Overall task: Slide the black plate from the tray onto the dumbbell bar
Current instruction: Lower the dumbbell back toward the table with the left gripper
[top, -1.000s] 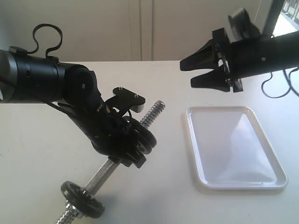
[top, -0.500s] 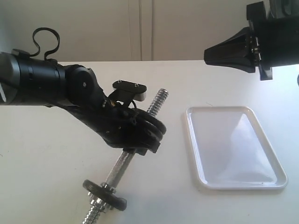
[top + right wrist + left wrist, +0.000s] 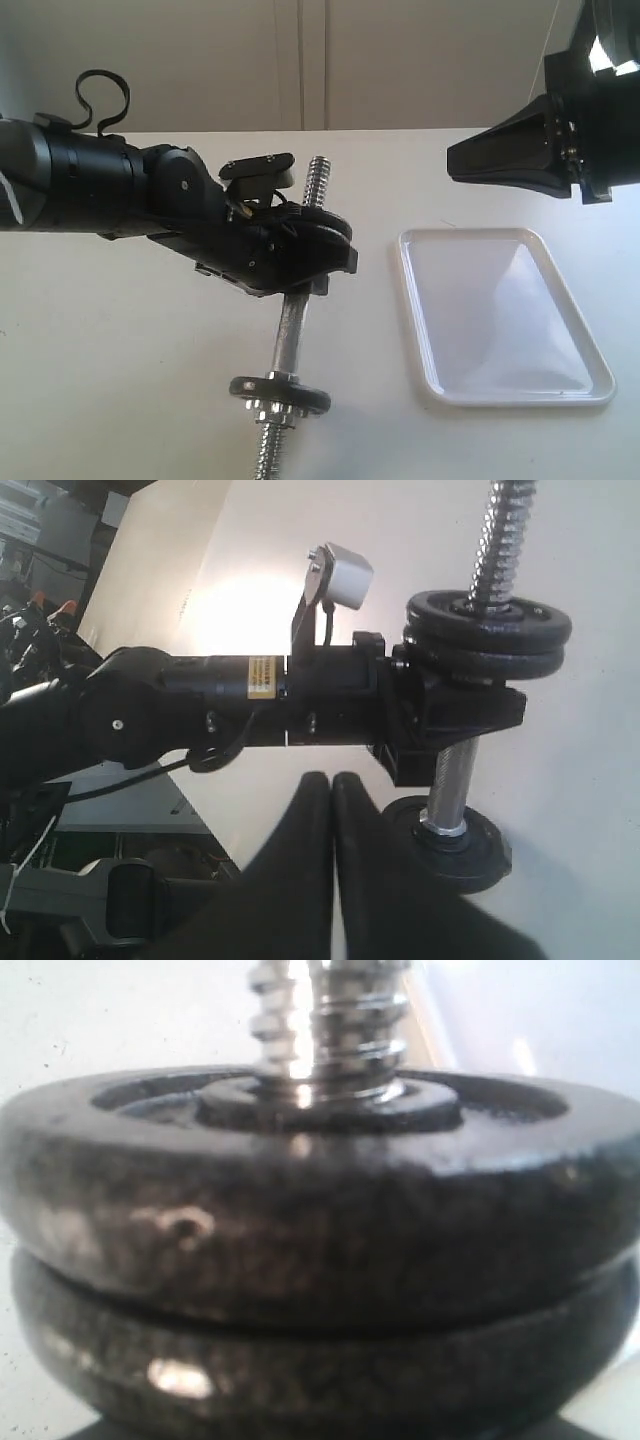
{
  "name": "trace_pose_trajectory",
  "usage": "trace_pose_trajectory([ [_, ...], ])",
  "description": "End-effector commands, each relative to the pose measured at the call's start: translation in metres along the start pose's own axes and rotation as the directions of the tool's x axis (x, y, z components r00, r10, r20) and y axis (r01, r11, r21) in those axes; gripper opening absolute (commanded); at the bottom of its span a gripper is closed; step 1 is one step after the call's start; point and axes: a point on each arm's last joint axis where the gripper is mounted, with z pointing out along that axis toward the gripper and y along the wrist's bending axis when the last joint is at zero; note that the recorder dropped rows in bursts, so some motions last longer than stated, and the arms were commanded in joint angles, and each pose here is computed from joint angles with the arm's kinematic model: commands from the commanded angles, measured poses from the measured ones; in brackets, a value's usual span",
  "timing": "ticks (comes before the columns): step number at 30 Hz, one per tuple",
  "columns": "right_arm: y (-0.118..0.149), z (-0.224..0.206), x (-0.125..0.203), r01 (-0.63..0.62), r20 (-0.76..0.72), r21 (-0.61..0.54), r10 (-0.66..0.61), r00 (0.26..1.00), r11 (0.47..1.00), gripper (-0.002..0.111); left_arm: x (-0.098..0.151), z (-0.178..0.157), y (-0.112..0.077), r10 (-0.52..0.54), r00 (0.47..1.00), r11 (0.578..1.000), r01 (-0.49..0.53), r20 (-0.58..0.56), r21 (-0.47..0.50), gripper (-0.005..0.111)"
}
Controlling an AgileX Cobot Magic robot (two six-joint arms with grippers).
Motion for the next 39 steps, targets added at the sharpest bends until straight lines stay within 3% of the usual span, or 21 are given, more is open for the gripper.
trace_pose_trajectory([
  [1, 0.000, -0.001, 0.006, 0.021, -0.005, 0.002, -0.021, 1.000, 1.000, 0.000, -0.031, -0.019, -0.014, -0.145, 0.962, 0.988, 0.129, 0.231, 0.083, 0.000],
  [12, 0.000, -0.001, 0.006, 0.021, -0.005, 0.002, -0.021, 1.000, 1.000, 0.000, -0.024, 0.013, -0.002, -0.234, 0.949, 0.972, 0.227, 0.212, 0.057, 0.000],
  [25, 0.000, -0.001, 0.006, 0.031, -0.005, 0.000, -0.031, 0.999, 1.000, 0.000, -0.035, 0.010, 0.001, -0.245, 0.912, 0.969, 0.235, 0.329, 0.070, 0.000],
  [39, 0.000, -0.001, 0.006, 0.031, -0.005, 0.000, -0.031, 0.999, 1.000, 0.000, -0.028, 0.032, 0.011, -0.224, 0.918, 0.973, 0.228, 0.328, 0.026, 0.000],
])
